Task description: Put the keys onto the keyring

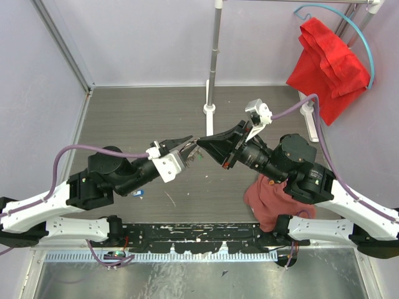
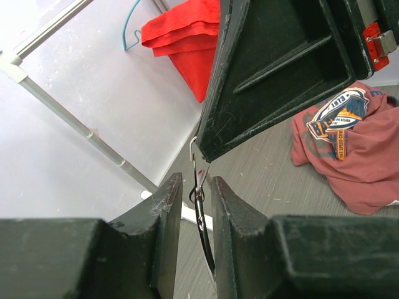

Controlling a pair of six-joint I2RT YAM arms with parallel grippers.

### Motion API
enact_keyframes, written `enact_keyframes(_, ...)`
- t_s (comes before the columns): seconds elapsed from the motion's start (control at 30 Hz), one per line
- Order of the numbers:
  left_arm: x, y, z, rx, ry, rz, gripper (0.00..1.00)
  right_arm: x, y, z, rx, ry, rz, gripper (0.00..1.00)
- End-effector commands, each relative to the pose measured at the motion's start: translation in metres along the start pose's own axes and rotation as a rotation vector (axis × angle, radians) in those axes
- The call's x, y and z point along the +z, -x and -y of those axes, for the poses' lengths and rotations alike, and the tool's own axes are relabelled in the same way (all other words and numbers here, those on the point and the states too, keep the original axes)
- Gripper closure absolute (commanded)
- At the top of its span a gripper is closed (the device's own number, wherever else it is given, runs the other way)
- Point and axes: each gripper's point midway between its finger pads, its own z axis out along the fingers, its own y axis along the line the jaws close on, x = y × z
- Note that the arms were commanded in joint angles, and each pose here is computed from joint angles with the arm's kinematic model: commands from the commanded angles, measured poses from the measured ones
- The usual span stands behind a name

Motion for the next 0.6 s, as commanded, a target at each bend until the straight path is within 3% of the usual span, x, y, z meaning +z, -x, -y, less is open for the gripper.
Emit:
enact_keyframes(0.0, 0.001, 0.0108, -0.0028, 0.001, 0.012, 0.041, 0.68, -0.0044, 0.0394, -0.017, 0.032, 0.06, 0.124, 0.99)
enact_keyframes(0.57, 0.0008, 0.0166, -0.0038, 0.001, 0.018, 0.057, 0.73, -0.0015, 0.0344, -0.0154, 0.034, 0.054, 0.11, 0.99)
